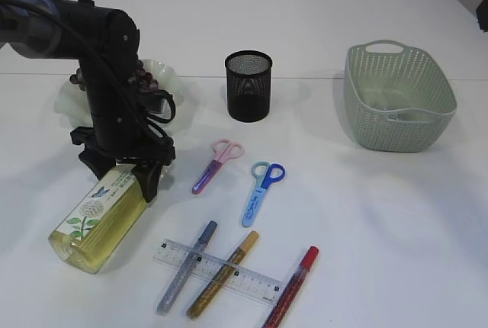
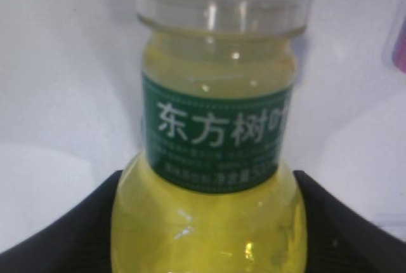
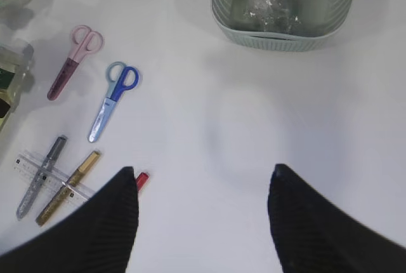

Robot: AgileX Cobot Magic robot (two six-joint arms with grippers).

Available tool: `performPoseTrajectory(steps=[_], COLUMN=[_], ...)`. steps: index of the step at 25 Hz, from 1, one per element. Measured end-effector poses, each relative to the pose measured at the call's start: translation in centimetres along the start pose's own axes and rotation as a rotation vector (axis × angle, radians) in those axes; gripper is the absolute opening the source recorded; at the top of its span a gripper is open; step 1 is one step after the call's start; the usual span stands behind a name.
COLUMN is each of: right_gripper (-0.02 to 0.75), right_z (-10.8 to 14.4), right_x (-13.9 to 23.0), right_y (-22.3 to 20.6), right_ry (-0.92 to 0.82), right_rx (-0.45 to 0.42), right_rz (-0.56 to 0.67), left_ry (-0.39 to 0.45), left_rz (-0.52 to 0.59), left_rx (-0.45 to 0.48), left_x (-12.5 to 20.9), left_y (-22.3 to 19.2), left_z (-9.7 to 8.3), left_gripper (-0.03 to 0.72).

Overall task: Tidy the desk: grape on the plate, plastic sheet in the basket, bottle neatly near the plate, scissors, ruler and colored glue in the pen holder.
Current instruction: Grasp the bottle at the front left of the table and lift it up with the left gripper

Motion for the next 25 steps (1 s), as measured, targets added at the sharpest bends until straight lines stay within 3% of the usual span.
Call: performPoseTrajectory(steps=[12,25], right_gripper=[0.503,0.503], right_z=[-0.57,-0.91], right_x=[0.1,0.14], right_y=[0.01,0.02], right_ry=[0.011,0.018], right_rx=[0.033,0.053], right_rz=[0.006,0.009], left_ry=[0.001,0.001], left_rz=[0.001,-0.006], left_rx=[0.002,0.005], left_x=[0.0,-0.05], left_y=[0.05,0.23], left_z=[-0.04,-0.09], left_gripper=[0.456,0.447])
Point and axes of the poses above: a point on each arm's last joint axis where the gripper is mounted, y pointing back along that axis away from the gripper, z along the wrist's bending axis when the last joint is at zero, x = y × z, the point moved 8 cm from there along -y, pointing out along that axis toward the gripper, and after that the axes turned 8 degrees about y, right-handed, at the moved point
